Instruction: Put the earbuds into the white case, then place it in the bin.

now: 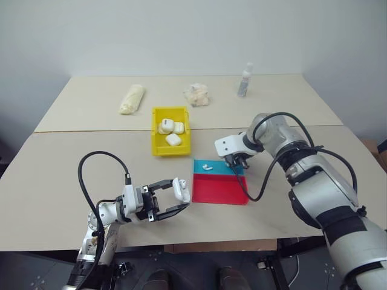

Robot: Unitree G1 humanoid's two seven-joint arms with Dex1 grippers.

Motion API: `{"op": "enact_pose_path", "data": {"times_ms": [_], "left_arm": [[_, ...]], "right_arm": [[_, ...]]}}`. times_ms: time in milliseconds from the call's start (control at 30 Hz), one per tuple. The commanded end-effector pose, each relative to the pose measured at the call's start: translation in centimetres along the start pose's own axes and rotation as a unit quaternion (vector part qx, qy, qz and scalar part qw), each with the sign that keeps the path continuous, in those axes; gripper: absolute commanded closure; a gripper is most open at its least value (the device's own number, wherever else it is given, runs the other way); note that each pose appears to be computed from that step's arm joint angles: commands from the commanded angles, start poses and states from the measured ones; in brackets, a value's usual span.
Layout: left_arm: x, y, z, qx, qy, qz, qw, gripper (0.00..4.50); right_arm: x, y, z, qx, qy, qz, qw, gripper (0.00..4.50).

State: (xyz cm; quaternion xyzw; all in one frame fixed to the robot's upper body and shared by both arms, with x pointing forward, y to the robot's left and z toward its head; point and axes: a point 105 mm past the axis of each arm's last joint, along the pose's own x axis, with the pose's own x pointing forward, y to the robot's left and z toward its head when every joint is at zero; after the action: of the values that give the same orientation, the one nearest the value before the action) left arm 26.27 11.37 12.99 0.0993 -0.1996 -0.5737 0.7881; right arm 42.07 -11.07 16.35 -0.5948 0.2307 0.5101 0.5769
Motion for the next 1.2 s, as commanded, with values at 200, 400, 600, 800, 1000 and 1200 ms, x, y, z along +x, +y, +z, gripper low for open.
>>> {"op": "enact_pose_path", "data": {"times_ms": [200, 400, 600, 800, 1000, 1200], "left_arm": [[0.9, 0.7, 1.6, 0.021, -0.029, -0.005, 0.999, 1.74], [3.2, 1.9, 4.5, 0.013, -0.093, 0.011, 0.996, 1.74], [5.2, 2.9, 6.9, -0.001, -0.135, -0.006, 0.991, 1.74], [6.6, 3.5, 8.9, -0.038, -0.183, -0.036, 0.982, 1.74], [7.0, 3.0, 9.3, -0.058, -0.201, -0.074, 0.975, 1.74], [7.0, 2.8, 9.1, -0.062, -0.198, -0.086, 0.975, 1.74]], "right_arm": [[-9.8, -3.2, 3.1, 0.048, -0.144, -0.159, 0.976, 3.67], [-17.7, 0.1, 5.7, 0.142, -0.323, -0.247, 0.903, 3.67], [-23.0, 4.4, 8.9, 0.22, -0.496, -0.29, 0.788, 3.67], [-22.2, 8.9, 10.2, 0.248, -0.613, -0.285, 0.694, 3.67], [-19.3, 12.2, 12.3, 0.252, -0.642, -0.225, 0.688, 3.67], [-17.7, 12.3, 12.8, 0.272, -0.641, -0.202, 0.689, 3.67]]}}
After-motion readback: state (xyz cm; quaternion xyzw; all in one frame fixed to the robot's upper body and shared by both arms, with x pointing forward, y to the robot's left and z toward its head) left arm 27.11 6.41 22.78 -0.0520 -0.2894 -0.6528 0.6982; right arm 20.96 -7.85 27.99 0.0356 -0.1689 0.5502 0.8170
